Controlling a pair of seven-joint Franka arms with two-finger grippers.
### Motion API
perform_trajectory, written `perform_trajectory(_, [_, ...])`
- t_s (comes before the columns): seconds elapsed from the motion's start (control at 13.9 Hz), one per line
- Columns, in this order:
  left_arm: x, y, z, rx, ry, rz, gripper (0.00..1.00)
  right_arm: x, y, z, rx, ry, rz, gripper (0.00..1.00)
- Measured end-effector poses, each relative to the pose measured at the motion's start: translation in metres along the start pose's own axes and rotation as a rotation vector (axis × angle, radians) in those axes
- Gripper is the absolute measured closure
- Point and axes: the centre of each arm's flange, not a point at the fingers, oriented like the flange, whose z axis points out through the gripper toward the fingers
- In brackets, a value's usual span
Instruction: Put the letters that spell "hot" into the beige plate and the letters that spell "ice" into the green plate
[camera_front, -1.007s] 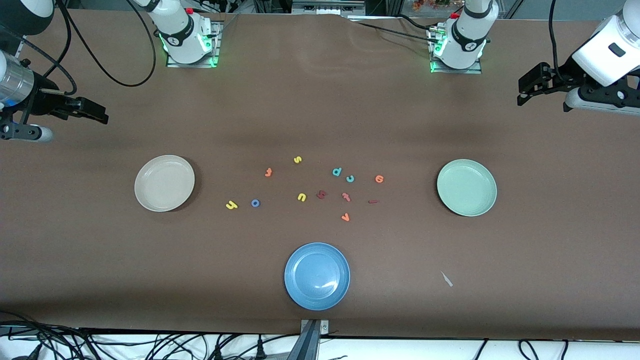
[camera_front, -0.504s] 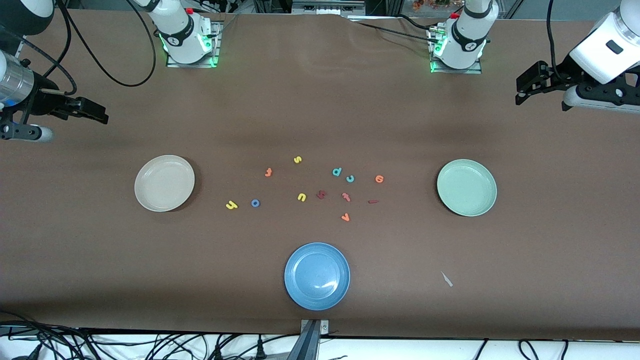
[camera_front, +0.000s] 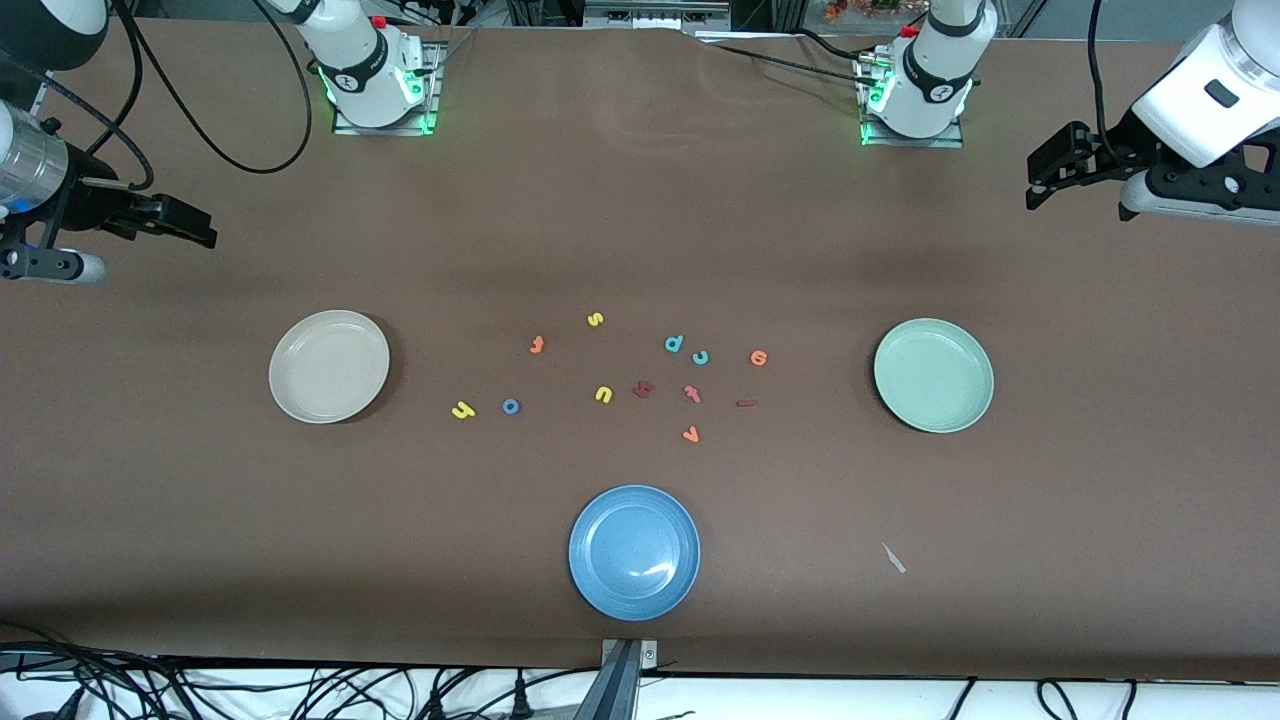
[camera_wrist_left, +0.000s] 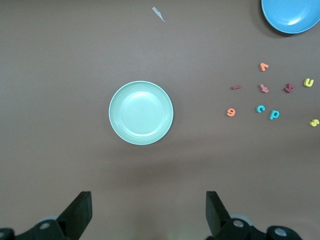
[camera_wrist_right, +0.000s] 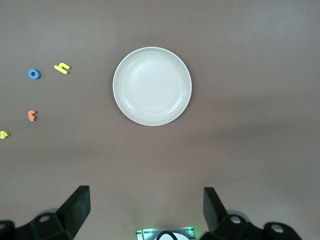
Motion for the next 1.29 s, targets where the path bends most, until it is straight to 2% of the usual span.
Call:
perform_trajectory(0.79, [-0.003,0.003,0.0,0.002,-0.018,-0.037,0.0,0.0,0.0,0.0,0.0,0.0,0.0,0.0])
perform_trajectory(1.29, [-0.004,0.011,-0.014,0.001,0.013,-0.024,0.0,0.0,0.0,0.0,0.0,0.0,0.0,0.0])
